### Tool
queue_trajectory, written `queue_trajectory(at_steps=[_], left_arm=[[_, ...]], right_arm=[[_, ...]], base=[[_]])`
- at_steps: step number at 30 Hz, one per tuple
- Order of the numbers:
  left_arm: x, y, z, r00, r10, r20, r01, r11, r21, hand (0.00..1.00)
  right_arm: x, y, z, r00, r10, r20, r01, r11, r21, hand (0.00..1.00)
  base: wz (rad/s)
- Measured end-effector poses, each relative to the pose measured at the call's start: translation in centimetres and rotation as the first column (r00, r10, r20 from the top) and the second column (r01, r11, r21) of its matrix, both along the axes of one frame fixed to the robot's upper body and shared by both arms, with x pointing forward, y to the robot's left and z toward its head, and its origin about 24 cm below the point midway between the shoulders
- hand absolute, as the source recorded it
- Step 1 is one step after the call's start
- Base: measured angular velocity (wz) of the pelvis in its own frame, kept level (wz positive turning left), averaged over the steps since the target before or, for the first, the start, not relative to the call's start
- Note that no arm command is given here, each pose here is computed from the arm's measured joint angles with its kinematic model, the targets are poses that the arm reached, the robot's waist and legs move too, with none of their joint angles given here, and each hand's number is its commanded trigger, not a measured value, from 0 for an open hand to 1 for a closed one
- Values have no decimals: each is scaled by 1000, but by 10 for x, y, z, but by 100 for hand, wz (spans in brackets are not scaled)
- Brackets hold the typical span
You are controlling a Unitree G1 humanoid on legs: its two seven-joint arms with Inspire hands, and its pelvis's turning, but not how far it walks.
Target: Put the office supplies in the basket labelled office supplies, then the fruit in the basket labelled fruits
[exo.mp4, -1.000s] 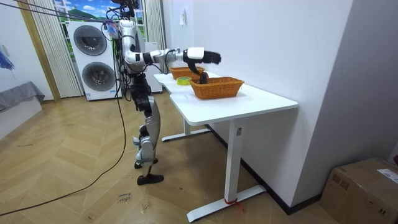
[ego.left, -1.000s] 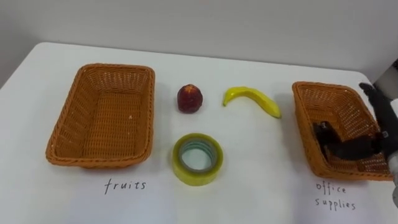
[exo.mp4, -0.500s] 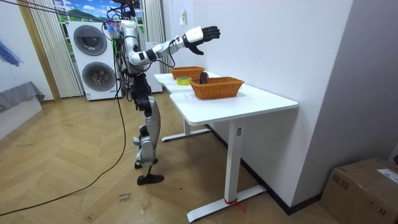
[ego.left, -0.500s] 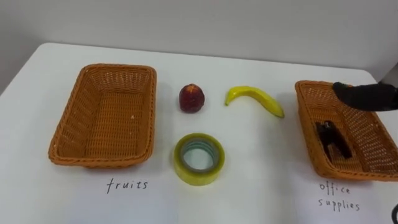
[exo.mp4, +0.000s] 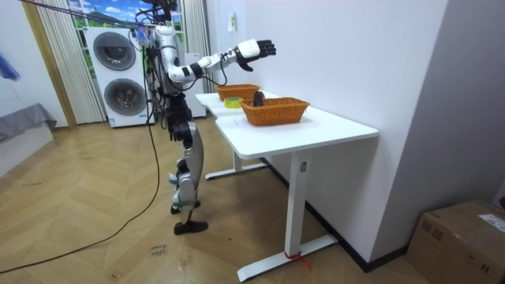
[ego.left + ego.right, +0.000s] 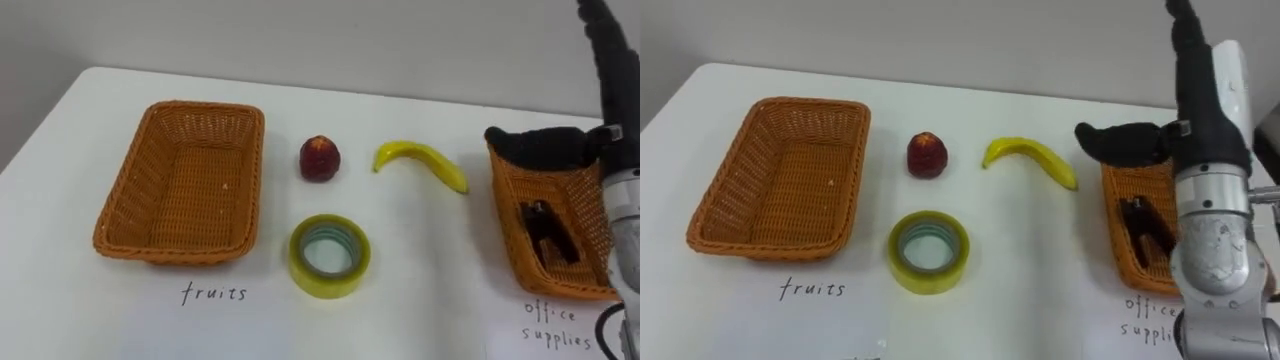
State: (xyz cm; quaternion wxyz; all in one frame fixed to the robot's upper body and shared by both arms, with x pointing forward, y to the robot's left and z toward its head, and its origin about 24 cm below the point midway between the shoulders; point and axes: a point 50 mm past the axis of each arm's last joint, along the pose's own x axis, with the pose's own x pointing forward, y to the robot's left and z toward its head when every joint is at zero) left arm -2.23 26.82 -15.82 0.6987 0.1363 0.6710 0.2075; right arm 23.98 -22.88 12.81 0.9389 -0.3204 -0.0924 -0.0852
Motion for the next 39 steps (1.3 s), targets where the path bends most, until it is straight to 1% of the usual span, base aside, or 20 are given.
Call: queue_trajectory(at_steps=[2, 6, 9, 12, 14, 17, 20, 27, 33, 39], left_arm=[[-1, -2, -1, 1000, -4, -6, 4, 1000, -6, 0], [-1, -4, -1, 1000, -17, -13, 17, 1000, -11, 0], [0, -4, -1, 1000, -19, -23, 19, 1000, -12, 0], [2, -4, -1, 998, -49, -26, 48, 999, -15, 0], [1, -6, -2, 998, -62, -33, 61, 998, -20, 0], [2, -5, -2, 998, -62, -32, 61, 998, -18, 0], [1, -5, -1, 997, -65, -41, 64, 998, -16, 0], [-1, -3, -1, 998, -41, -49, 41, 999, -10, 0], [10, 0, 2, 999, -49, 1, 49, 999, 23, 0], [17, 0, 2, 997, -73, 22, 72, 997, 37, 0]], right_arm=[[2, 6, -2, 998, 57, -19, -56, 997, 43, 0], [3, 10, -4, 995, 98, -35, -95, 991, 91, 0], [5, 18, -9, 984, 164, -67, -152, 976, 155, 0], [10, 28, -20, 963, 244, -112, -210, 945, 249, 0], [11, 37, -37, 940, 295, -169, -232, 920, 315, 0], [11, 44, -49, 916, 329, -228, -245, 912, 330, 0], [12, 43, -58, 908, 325, -262, -232, 915, 331, 0], [10, 44, -66, 897, 327, -296, -222, 914, 338, 0], [6, 45, -72, 888, 332, -319, -217, 913, 346, 0], [2, 59, -80, 862, 371, -346, -253, 906, 340, 0]], base=[[2], [1], [23], [15], [8], [1], [11], [0], [0], [0]])
